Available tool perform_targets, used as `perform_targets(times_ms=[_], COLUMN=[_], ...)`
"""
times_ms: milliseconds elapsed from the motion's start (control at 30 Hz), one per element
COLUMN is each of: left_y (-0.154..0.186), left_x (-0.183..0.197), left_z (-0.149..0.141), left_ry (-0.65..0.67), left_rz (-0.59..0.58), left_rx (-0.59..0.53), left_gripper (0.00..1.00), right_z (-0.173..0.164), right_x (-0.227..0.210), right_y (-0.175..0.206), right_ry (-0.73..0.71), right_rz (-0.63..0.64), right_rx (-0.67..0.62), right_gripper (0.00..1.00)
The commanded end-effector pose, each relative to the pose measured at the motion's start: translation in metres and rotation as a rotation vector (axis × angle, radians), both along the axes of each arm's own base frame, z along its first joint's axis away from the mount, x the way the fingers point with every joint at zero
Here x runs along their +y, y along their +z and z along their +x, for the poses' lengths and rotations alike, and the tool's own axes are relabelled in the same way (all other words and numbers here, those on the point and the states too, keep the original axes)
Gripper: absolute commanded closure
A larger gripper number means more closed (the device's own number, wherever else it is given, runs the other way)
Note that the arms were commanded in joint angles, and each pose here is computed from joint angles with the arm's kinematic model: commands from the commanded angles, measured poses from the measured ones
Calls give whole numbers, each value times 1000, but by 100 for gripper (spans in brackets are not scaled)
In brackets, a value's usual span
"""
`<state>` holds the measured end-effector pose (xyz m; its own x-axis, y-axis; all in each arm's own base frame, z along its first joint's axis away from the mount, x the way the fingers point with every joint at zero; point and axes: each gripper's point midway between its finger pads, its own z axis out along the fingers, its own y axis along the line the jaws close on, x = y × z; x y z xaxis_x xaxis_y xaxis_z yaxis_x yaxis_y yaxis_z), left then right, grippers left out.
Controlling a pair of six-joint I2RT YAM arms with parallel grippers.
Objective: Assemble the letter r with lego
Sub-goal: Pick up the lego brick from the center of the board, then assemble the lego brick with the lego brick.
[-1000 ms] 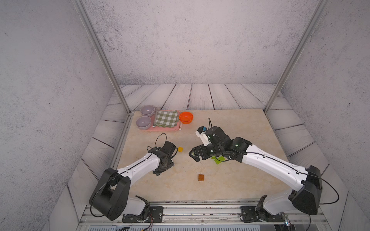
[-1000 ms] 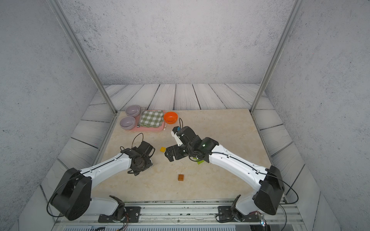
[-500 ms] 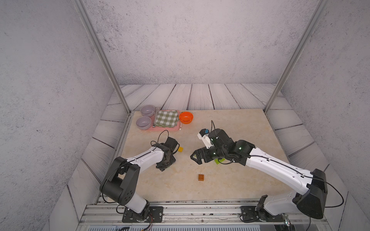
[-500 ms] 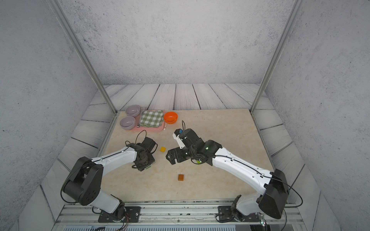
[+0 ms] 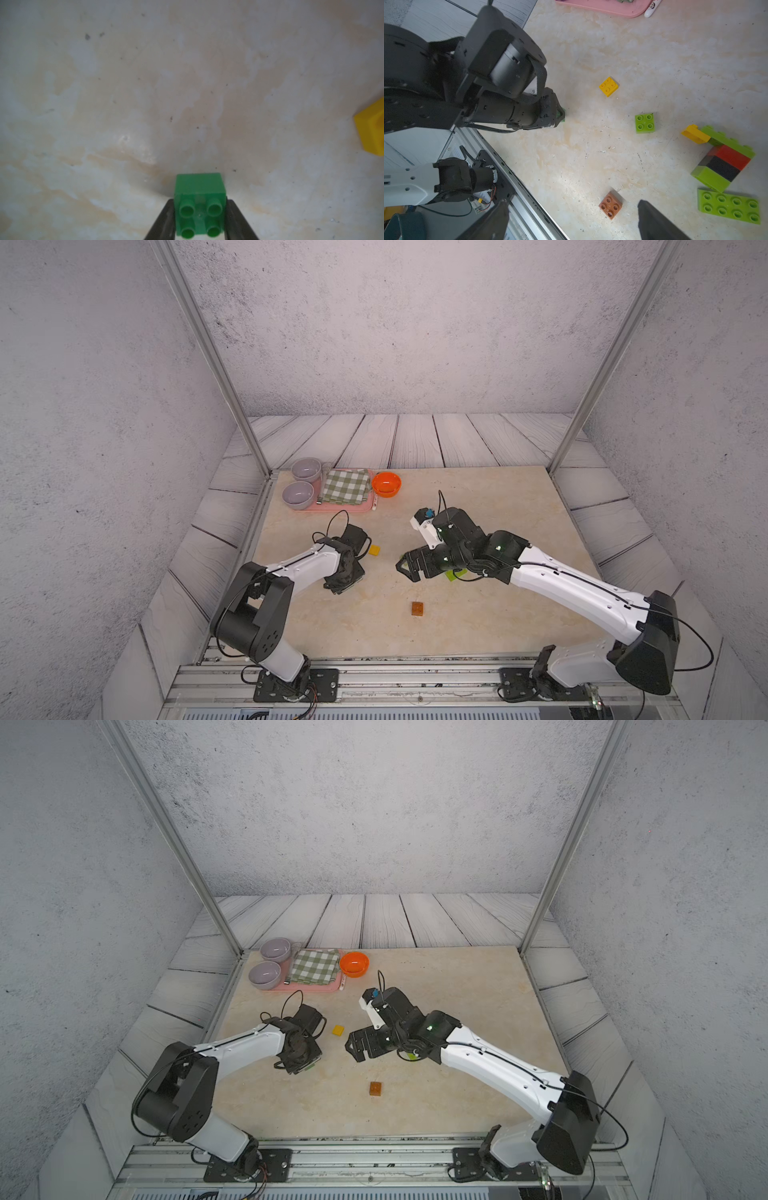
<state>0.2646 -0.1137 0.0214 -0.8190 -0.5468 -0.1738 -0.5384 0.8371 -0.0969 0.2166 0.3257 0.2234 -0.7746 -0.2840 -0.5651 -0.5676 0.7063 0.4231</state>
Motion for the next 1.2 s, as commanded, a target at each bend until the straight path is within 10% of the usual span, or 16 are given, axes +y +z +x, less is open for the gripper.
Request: perform_targets(times_ms=[0, 300, 700, 1167], left_y=[-4, 42, 80, 61], left_x=[7, -6, -98, -174], left_z=[-7, -7, -73, -91], left_ry=[-2, -221, -575, -606], left_rz=[22, -18, -154, -64], left_rx=[26, -60, -45, -30], left_gripper=[65, 100, 100, 100], right_z=[-1, 2, -20, -27], right_x=[-5, -49, -149, -148], right_y=[14, 11, -58, -70], right_ry=[-8, -122, -410, -313], right_rz=[16, -37, 13, 152], right_rx=[-21, -47, 317, 277], right_gripper=[0, 1, 0, 9])
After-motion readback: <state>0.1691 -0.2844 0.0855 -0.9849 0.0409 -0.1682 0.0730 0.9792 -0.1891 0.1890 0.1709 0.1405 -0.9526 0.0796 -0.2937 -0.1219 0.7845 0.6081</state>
